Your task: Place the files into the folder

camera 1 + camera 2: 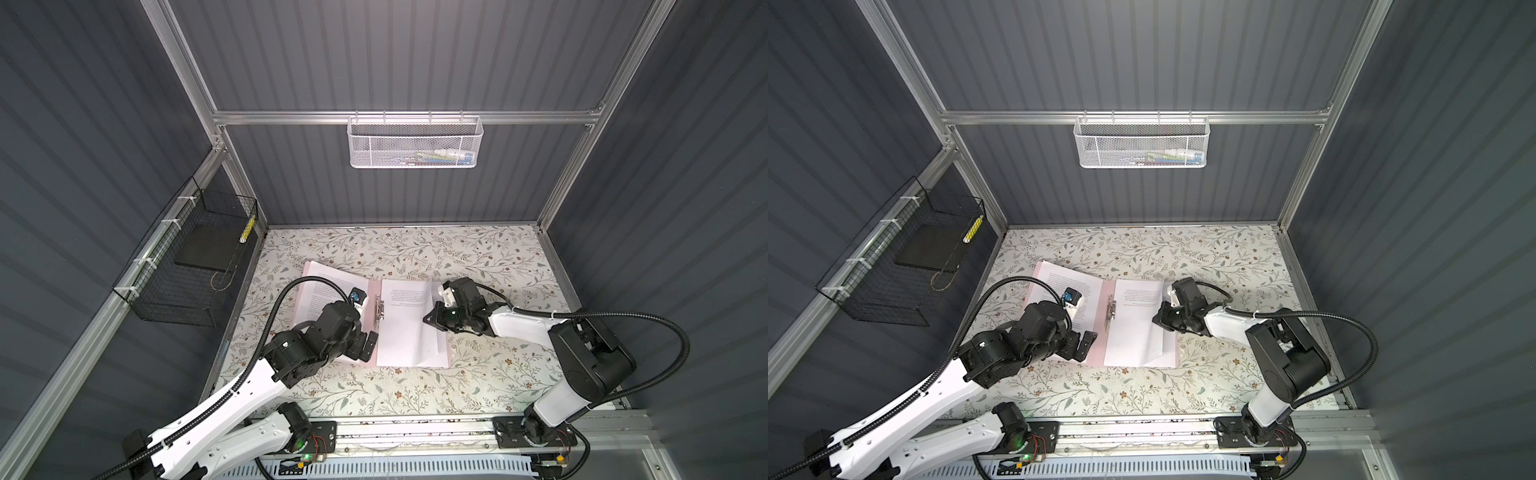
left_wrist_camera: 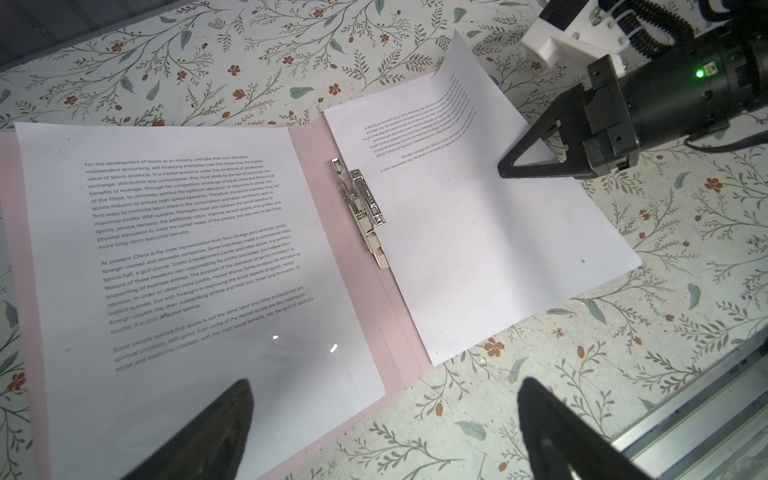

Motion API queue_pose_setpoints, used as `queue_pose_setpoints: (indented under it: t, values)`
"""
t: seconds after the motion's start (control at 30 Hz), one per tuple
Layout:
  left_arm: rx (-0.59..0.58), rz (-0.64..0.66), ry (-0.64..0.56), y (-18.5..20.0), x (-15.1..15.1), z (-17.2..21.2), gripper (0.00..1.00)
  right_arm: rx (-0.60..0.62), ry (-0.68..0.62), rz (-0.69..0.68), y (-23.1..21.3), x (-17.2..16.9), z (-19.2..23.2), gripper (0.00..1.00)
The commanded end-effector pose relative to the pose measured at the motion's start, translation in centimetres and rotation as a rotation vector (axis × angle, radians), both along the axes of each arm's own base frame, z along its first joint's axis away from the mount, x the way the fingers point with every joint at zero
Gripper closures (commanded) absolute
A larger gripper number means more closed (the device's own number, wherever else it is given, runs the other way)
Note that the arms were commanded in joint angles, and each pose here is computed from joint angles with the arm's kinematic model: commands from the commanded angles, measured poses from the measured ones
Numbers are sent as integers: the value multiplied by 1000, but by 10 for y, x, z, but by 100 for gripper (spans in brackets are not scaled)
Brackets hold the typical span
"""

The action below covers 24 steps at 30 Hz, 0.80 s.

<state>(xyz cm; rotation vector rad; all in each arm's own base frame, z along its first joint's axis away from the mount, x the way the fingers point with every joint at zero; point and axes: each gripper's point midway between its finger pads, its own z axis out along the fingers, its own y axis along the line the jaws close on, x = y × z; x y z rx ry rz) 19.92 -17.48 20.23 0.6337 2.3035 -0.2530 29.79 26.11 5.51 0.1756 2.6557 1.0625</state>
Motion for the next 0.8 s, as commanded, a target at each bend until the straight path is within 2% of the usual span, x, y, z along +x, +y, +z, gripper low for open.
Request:
queue_pose_setpoints:
  t: [0.0,0.13,0.27,0.4,0.6,0.77]
  values:
    - [6,-15,0,-1,0,0,0,2,11,5,2,-2,-2,95]
    - [17,-6,2,1,1,-2,0,-16,8,-5,-1,-2,-2,83]
    - [25,11,-3,3,3,-1,0,-49,-17,-19,-8,0,1,64]
    - [32,59,-21,11,6,2,0,-122,-44,-57,-23,3,3,51]
    - [40,119,-54,22,11,8,0,-129,-46,-44,-27,3,6,41]
    - [84,252,-51,37,20,7,0,-234,-80,-69,-47,5,4,33]
